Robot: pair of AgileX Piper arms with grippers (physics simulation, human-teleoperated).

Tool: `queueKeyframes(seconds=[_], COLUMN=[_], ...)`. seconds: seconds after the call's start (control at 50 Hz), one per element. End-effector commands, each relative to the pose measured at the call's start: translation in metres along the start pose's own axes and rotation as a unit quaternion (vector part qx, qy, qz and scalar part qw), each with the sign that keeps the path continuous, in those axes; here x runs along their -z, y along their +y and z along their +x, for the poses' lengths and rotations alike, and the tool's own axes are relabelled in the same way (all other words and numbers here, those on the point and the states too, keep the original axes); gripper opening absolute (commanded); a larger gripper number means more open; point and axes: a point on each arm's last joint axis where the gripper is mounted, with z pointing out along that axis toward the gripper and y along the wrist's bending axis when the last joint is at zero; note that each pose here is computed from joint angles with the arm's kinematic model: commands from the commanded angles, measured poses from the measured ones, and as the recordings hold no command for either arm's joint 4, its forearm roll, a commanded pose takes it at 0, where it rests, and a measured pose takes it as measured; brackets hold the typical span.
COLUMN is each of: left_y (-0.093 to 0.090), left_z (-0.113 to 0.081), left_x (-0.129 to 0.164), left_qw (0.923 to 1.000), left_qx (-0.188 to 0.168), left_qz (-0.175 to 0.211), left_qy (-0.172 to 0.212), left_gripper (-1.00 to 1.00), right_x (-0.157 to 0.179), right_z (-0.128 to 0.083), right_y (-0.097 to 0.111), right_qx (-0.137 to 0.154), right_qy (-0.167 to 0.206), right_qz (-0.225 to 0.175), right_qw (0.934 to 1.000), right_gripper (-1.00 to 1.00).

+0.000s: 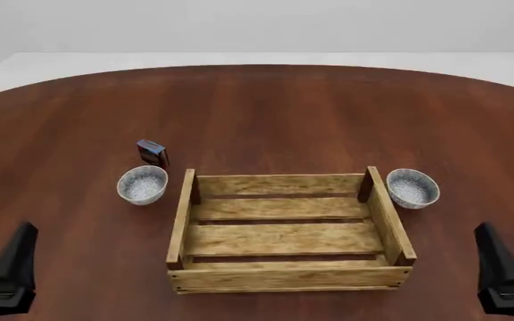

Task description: Stack the right bowl on the left bowl and place them in the tray.

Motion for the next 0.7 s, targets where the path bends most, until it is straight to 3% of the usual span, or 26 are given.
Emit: queueKeyframes(seconds=[0.02, 0.04, 0.2, 0.24, 0.32, 0.44, 0.52, 0.7], left_y=[0.000, -0.001, -0.002, -0.002, -0.002, -0.002, -0.001, -0.001], left_z=[0.010, 0.010, 0.010, 0.010, 0.010, 0.010, 0.010, 0.010], left_x=[0.005, 0.005, 0.005, 0.005, 0.005, 0.005, 0.005, 0.005], left_qw=[0.9999, 0.9999, 0.9999, 0.9999, 0.9999, 0.9999, 0.9999, 0.9999], left_qx=[0.000, 0.001, 0.006, 0.000, -0.001, 0.000, 0.004, 0.006], left_qz=[0.004, 0.004, 0.013, 0.014, 0.014, 0.014, 0.012, 0.011], left_qy=[0.011, 0.011, 0.007, 0.007, 0.007, 0.008, 0.009, 0.009], left_gripper=[1.00, 1.00, 1.00, 1.00, 1.00, 1.00, 1.00, 1.00], right_x=[0.001, -0.002, -0.010, -0.018, -0.030, -0.038, -0.048, -0.069], right_z=[0.005, 0.004, -0.021, -0.023, -0.029, -0.042, -0.052, -0.069], right_y=[0.000, 0.002, 0.003, 0.003, 0.003, 0.004, 0.004, 0.004], right_qx=[-0.007, -0.014, -0.007, 0.005, 0.000, 0.007, -0.012, -0.012], right_qy=[0.019, 0.028, 0.038, 0.057, 0.087, 0.104, 0.126, 0.157], right_qz=[0.003, -0.020, -0.023, -0.019, -0.017, -0.020, -0.017, -0.015], right_qw=[0.9998, 0.9993, 0.9990, 0.9982, 0.9961, 0.9944, 0.9918, 0.9874], right_gripper=[1.00, 1.00, 1.00, 1.00, 1.00, 1.00, 1.00, 1.00])
